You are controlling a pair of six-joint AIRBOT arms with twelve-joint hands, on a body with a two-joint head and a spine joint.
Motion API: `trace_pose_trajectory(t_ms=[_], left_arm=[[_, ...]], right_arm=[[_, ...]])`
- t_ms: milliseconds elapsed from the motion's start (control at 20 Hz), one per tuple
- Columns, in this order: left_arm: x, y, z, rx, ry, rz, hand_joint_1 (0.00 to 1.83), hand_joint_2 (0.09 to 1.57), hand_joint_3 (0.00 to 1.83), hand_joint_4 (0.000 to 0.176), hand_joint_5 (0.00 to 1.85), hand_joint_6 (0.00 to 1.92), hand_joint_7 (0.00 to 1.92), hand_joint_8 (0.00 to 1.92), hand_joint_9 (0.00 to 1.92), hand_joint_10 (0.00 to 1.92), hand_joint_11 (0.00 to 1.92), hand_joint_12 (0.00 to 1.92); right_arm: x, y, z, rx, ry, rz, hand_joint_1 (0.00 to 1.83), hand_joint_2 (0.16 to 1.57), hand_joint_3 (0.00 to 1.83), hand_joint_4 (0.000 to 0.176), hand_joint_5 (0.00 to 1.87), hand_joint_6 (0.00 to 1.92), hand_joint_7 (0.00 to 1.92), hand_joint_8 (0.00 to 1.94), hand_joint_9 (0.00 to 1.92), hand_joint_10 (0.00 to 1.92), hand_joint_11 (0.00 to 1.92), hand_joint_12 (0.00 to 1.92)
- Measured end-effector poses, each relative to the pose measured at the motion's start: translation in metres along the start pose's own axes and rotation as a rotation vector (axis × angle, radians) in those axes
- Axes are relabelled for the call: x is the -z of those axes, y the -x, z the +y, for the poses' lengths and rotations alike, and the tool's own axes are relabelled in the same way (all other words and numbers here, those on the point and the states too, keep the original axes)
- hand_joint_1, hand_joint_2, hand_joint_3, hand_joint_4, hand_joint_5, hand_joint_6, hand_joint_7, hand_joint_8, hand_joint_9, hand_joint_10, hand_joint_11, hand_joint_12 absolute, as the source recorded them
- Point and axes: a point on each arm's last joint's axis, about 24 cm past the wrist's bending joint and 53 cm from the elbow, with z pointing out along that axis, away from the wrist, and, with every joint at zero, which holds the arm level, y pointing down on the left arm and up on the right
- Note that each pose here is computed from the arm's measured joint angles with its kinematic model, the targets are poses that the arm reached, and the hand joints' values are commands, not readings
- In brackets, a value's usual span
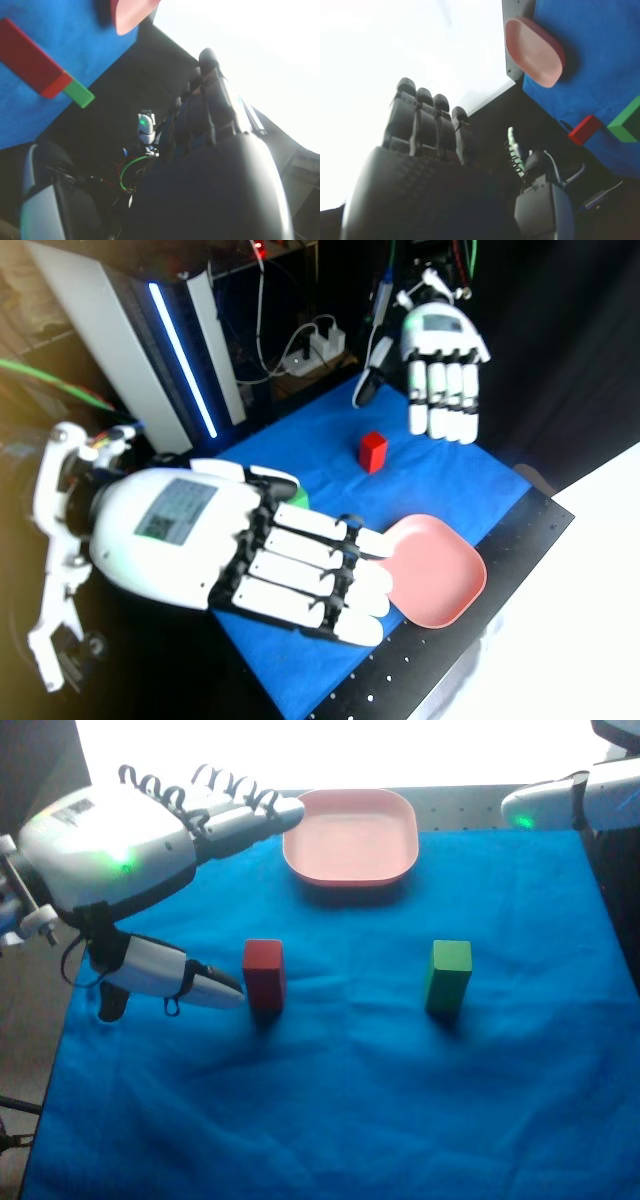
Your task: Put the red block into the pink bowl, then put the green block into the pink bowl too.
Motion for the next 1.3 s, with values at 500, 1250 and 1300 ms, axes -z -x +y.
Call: trace_pose_trajectory(t_ms=[500, 1250, 1300], left_arm=[[-0.005, -0.009, 0.008, 0.104, 0.026, -0.035, 0.73, 0.85, 0.00, 0.000, 0.26, 0.00, 0.37, 0.00, 0.40, 0.00, 0.42, 0.04], [-0.013, -0.029, 0.007, 0.215, 0.021, -0.026, 0.78, 0.84, 0.01, 0.000, 0.54, 0.00, 0.72, 0.01, 0.79, 0.02, 0.75, 0.12], [-0.013, -0.029, 0.007, 0.218, 0.021, -0.027, 0.78, 0.85, 0.00, 0.000, 0.59, 0.00, 0.76, 0.01, 0.83, 0.02, 0.81, 0.15]], right_arm=[[-0.002, -0.002, 0.002, -0.002, 0.005, 0.002, 0.00, 0.99, 0.01, 0.030, 0.16, 0.00, 0.19, 0.00, 0.18, 0.01, 0.00, 0.48], [-0.002, -0.001, 0.000, -0.007, 0.000, -0.002, 0.00, 0.98, 0.00, 0.048, 0.17, 0.00, 0.20, 0.00, 0.18, 0.00, 0.00, 0.44], [-0.002, -0.001, 0.000, -0.007, 0.000, -0.002, 0.00, 1.00, 0.01, 0.039, 0.17, 0.00, 0.20, 0.00, 0.17, 0.00, 0.00, 0.45]])
